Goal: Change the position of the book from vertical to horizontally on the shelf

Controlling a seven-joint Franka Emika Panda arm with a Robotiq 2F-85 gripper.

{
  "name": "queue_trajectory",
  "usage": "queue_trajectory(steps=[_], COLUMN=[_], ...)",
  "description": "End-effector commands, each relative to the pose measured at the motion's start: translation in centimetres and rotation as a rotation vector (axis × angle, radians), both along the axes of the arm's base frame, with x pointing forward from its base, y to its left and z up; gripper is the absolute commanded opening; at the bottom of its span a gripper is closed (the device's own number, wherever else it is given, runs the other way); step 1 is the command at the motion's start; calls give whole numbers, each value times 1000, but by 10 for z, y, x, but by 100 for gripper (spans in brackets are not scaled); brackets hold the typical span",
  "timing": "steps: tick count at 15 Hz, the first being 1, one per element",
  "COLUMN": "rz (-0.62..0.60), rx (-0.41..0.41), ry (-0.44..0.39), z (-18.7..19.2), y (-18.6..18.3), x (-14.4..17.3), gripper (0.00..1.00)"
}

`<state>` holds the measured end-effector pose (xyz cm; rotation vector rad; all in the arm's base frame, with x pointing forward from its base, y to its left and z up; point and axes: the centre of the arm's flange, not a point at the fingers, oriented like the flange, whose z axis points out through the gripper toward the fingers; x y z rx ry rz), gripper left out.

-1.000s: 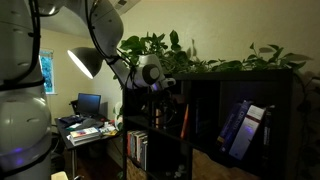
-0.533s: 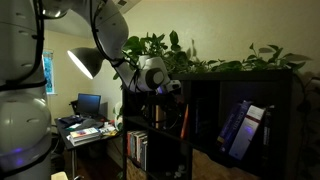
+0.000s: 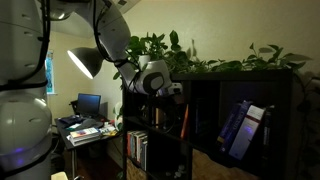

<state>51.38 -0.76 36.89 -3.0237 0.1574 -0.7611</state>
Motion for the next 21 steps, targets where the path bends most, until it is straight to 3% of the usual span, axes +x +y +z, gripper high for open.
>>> queue_trajectory(steps=[1,15,21], rz=[22,79,53], rx=[12,-107,-84], ry=[-38,-201,-225], z=[-7,-50,-54], y=[0,-8,-5], x=[1,30,45], gripper=[100,100,100])
